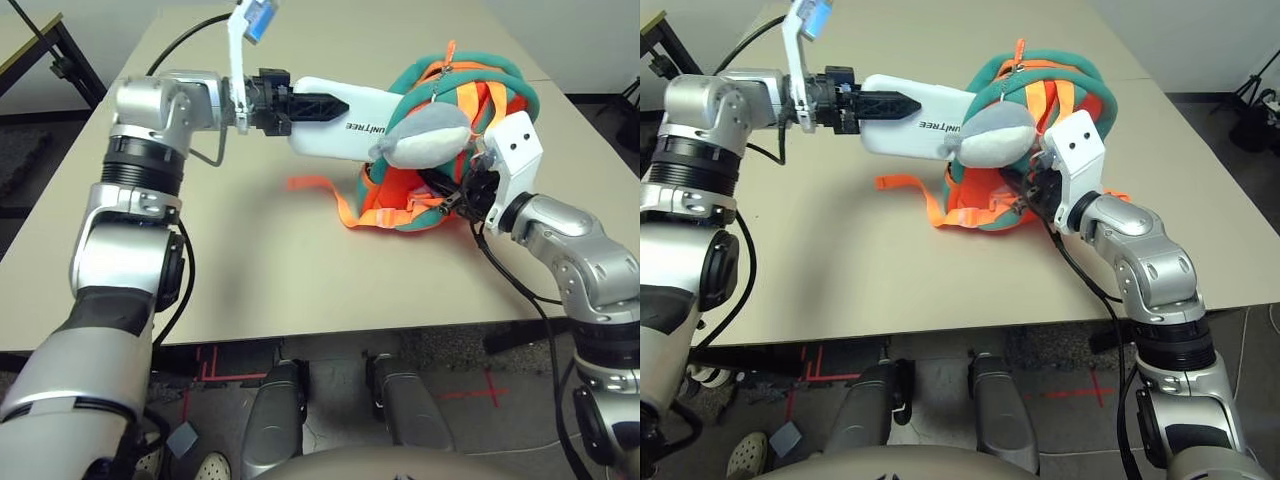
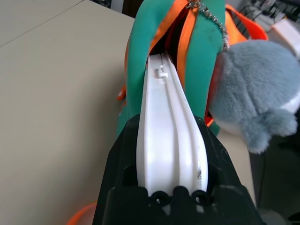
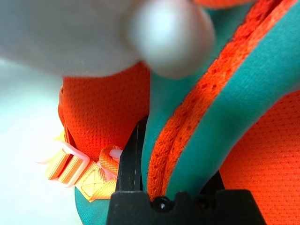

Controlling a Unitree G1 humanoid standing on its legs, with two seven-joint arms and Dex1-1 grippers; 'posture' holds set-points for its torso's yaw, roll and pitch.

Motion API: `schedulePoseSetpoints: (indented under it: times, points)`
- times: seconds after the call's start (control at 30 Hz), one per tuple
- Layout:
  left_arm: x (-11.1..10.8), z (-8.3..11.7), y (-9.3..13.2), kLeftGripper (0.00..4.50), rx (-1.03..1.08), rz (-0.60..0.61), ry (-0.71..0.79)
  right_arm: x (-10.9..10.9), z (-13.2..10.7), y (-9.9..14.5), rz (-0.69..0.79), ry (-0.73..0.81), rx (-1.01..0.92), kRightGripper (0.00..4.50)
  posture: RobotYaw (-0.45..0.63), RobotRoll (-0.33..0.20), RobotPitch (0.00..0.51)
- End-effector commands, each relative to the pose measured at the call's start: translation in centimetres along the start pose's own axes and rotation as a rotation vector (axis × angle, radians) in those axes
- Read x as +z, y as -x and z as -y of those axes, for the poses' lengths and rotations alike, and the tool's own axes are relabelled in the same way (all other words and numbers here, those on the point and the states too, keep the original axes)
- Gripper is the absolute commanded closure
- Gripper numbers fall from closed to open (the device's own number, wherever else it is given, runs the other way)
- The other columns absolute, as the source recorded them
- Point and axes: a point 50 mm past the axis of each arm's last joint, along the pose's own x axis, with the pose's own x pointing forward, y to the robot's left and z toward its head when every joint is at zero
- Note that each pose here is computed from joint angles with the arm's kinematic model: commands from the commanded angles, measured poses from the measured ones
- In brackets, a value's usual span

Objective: Put the pencil case into the backpack and zip it.

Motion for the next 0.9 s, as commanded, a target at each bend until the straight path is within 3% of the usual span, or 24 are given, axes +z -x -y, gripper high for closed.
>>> schedulePoseSetpoints:
  times: [0.03, 0.17, 0.3, 0.47, 0.73, 0.9]
  points:
    - [-0.4, 0.0, -3.1, 3.27, 0.0, -0.017, -0.063, -0.8, -0.6, -0.4, -0.036, -0.007, 0.019, 4.12, -0.17, 0.0, 0.14]
    - [-0.6, -0.3, -5.2, 3.27, 0.095, 0.031, -0.08, -0.8, -0.6, -0.6, -0.022, 0.003, -0.003, 4.12, -0.17, 0.0, 0.135]
    - [-0.7, -0.4, -5.2, 1.86, 0.106, 0.064, -0.077, -0.7, -0.4, -0.8, -0.009, 0.007, -0.014, 4.12, -0.17, 0.0, 0.132]
    - [0.3, -0.7, -2.7, 0.0, 0.137, 0.116, -0.071, -0.7, -0.2, -1.0, -0.004, 0.013, -0.019, 4.12, -0.16, 0.0, 0.134]
    - [1.4, 0.0, 3.0, 0.0, 0.21, 0.187, -0.026, -0.8, -0.2, -1.0, -0.011, 0.018, -0.01, 4.12, -0.14, 0.0, 0.14]
    - [0.3, 0.5, 4.1, 0.0, 0.229, 0.194, 0.027, -0.8, -0.1, -1.2, -0.012, 0.019, -0.006, 4.12, -0.12, 0.0, 0.144]
